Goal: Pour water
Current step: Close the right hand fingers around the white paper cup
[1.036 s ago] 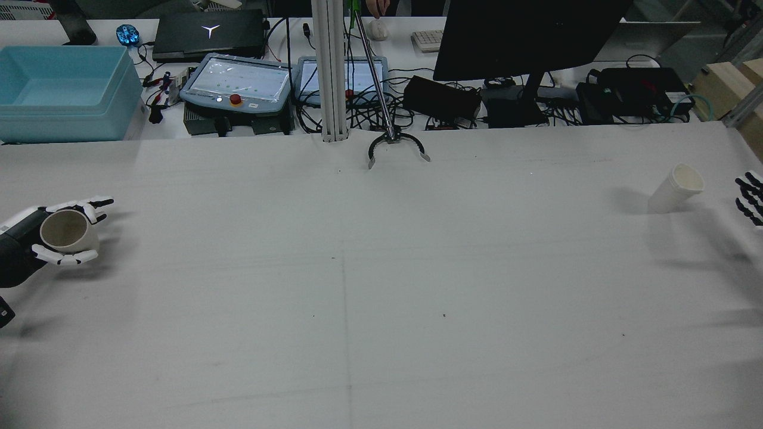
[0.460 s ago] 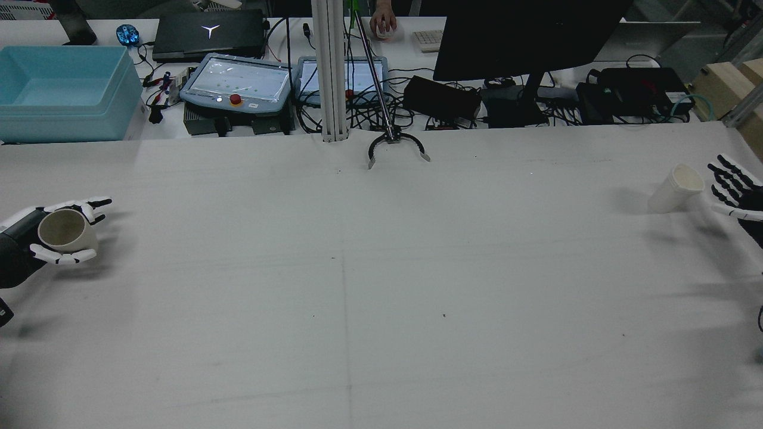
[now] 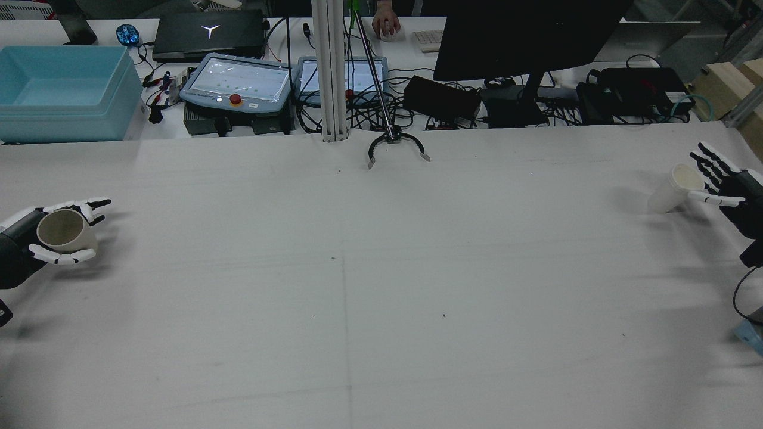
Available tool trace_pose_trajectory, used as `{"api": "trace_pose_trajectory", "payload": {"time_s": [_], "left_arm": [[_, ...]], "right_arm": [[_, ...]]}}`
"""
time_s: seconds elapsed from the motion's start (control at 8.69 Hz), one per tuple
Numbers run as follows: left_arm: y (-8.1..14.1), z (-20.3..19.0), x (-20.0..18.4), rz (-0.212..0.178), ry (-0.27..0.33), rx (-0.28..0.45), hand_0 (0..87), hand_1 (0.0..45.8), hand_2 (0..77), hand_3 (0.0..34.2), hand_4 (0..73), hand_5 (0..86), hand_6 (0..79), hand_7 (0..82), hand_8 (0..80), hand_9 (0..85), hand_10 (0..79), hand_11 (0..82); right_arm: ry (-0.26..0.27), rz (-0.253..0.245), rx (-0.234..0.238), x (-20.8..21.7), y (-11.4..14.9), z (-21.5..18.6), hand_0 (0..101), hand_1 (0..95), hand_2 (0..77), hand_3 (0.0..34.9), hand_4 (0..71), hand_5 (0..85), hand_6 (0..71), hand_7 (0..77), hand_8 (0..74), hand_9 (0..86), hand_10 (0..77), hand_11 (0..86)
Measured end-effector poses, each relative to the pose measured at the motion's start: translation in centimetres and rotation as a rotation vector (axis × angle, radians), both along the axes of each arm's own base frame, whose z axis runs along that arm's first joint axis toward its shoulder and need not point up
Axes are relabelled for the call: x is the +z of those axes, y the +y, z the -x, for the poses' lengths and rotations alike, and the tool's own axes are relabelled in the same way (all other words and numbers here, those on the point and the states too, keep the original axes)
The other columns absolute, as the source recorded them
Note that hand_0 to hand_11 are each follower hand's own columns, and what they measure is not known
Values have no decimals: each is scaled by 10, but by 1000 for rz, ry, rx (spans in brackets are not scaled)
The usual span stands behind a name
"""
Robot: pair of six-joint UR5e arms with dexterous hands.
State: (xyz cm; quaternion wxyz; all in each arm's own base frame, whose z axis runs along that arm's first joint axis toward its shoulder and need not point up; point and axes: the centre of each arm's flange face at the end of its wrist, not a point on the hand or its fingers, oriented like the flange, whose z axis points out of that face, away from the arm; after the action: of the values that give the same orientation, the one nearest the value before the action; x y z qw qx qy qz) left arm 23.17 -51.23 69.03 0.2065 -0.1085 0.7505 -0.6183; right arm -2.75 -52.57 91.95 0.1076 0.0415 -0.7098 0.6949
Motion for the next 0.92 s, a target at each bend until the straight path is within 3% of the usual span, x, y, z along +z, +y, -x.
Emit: {"api": "trace_pose_trajectory", "payload": {"time_s": [0.23,0.46,0.69,0.81,0.92], "left_arm": [[1,2,2,6,7,-1,798,295,322,0,371,513,131,196,54,49,71,142],[7,8,10,15,6,-2,797,295,322,0,371,513,131,196,54,49,71,142],[15,15,19,21,6,-2,801,295,322,1,365,513,131,196,54,49,71,142],[19,19,25,24,8,-3,800,295,322,0,365,513,125,191,54,49,71,142],[22,21,27,25,9,-3,801,295,322,0,371,513,125,191,54,49,71,142]], "right_arm": [[6,-6,-12,-8,-10,11,631,305,164,116,27,82,49,147,0,16,0,5],[5,-22,-26,-18,-22,24,722,344,196,114,49,82,49,147,0,16,0,5],[-2,-39,-32,-27,-32,32,722,344,196,114,49,82,49,147,0,16,0,5],[-8,-47,-34,-31,-35,34,810,365,196,94,60,104,65,169,0,16,0,11],[-12,-50,-35,-33,-36,35,804,365,224,77,87,120,87,213,0,27,0,5]]}}
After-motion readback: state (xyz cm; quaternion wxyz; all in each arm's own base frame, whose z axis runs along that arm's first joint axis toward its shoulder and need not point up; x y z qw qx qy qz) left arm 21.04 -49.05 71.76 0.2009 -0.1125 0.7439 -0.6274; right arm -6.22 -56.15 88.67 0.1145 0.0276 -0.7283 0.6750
